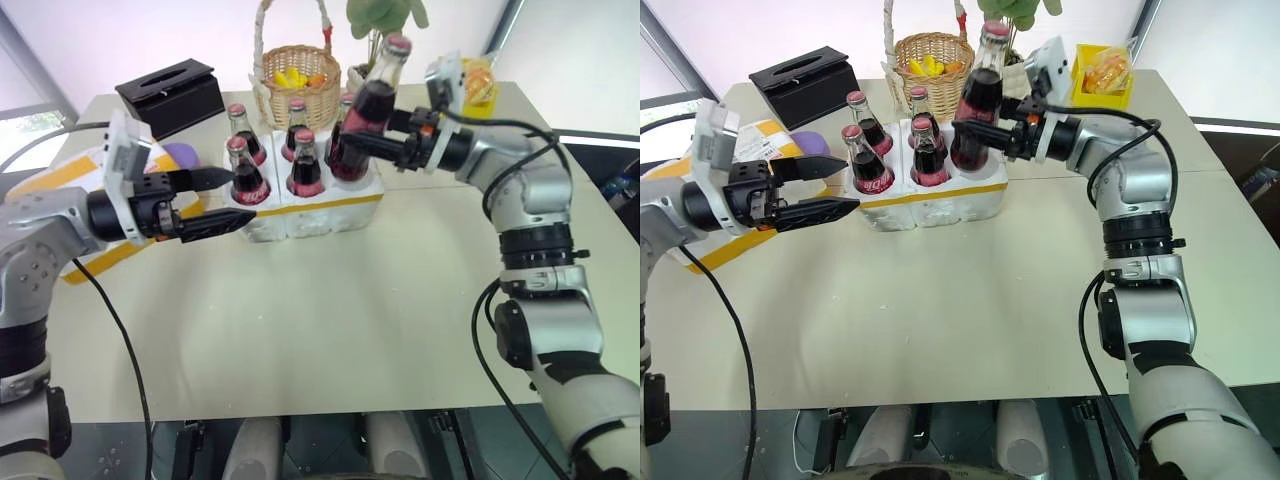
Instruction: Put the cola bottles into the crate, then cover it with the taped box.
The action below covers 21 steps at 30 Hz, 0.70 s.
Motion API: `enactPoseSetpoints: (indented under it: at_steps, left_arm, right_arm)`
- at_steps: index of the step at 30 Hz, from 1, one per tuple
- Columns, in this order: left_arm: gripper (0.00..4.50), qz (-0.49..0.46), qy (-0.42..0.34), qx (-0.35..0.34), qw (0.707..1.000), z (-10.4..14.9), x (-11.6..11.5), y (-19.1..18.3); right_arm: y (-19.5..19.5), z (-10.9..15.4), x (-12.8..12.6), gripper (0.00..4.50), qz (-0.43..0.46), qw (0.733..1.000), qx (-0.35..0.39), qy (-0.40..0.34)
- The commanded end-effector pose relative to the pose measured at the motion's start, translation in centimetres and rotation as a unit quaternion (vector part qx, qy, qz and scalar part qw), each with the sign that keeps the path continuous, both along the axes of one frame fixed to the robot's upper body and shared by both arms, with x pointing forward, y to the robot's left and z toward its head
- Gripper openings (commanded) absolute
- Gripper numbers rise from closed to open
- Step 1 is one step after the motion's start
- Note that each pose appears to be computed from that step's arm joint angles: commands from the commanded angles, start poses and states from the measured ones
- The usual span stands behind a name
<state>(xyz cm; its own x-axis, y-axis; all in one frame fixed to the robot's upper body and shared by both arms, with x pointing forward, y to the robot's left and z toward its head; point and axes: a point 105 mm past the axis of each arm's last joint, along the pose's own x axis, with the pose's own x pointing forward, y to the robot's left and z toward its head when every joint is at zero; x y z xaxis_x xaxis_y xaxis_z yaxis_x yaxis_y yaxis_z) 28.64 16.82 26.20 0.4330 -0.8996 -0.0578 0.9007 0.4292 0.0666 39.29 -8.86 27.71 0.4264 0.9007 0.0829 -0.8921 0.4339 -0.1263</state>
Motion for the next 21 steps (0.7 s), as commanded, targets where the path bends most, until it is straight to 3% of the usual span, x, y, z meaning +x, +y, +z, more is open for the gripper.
enactPoseSetpoints:
  at_steps: [1, 19, 21]
  left_arm:
    - [4.50, 0.008, -0.022, 0.000, 1.000, 1.0, -0.7, 0.5]
    - [4.50, 0.015, -0.024, -0.002, 1.000, 1.1, -0.7, 0.6]
    - [4.50, 0.014, -0.024, -0.002, 1.000, 1.1, -0.7, 0.5]
  right_arm:
    - [-0.4, 2.5, 0.5, 2.82, -0.026, 0.998, 0.026, -0.048]
    - [1.1, -4.0, 1.9, 2.82, -0.033, 0.998, -0.060, -0.006]
    - [1.0, -4.5, 2.4, 3.84, -0.051, 0.997, -0.056, 0.010]
